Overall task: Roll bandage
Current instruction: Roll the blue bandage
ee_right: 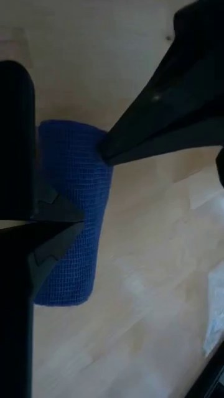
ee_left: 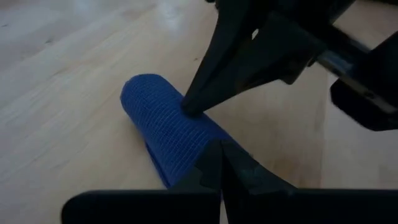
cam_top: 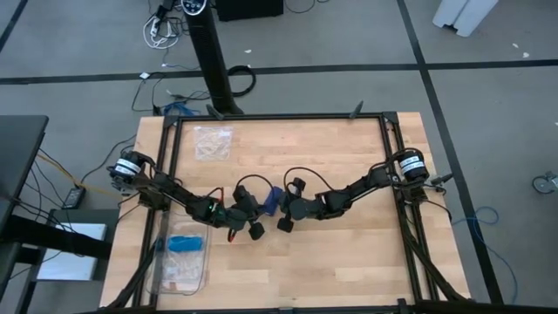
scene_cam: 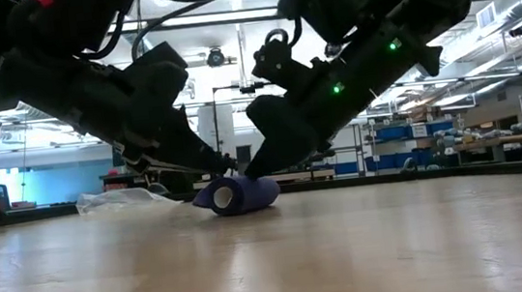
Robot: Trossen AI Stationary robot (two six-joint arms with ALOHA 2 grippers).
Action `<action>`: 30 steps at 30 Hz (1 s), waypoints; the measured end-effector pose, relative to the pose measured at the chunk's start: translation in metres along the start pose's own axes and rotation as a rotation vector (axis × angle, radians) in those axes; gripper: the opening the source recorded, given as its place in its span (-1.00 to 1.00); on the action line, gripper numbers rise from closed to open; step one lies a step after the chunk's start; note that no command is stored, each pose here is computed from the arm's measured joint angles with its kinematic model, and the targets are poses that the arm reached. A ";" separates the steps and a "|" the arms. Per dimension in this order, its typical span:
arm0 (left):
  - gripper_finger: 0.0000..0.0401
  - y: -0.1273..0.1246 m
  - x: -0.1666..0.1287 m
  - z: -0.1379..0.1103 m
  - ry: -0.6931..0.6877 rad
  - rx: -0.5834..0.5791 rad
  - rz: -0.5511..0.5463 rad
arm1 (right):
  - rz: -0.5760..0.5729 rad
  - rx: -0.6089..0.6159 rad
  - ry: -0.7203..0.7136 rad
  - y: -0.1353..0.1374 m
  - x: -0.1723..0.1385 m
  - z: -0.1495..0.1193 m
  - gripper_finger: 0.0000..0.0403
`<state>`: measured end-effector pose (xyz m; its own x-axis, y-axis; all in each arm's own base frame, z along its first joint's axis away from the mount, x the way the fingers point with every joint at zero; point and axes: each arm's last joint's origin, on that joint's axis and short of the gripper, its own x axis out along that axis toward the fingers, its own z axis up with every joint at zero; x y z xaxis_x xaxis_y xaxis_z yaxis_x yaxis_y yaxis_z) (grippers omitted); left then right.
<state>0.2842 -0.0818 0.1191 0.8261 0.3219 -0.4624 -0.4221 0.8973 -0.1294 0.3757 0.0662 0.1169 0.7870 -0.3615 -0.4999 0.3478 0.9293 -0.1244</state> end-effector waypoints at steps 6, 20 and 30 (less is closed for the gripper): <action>-0.98 -0.004 -0.001 0.005 -0.048 0.008 -0.031 | 0.002 -0.008 0.030 0.002 -0.002 -0.003 -0.99; -0.98 0.001 -0.006 0.002 -0.137 -0.029 -0.049 | 0.024 -0.059 0.095 0.015 -0.011 -0.015 -0.99; -0.98 0.014 -0.015 -0.006 -0.208 -0.132 -0.070 | 0.015 -0.051 0.105 0.015 -0.012 -0.017 -0.99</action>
<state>0.2638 -0.0760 0.1189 0.9082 0.3281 -0.2599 -0.3953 0.8766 -0.2744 0.3629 0.0858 0.1059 0.7332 -0.3398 -0.5890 0.3080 0.9382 -0.1579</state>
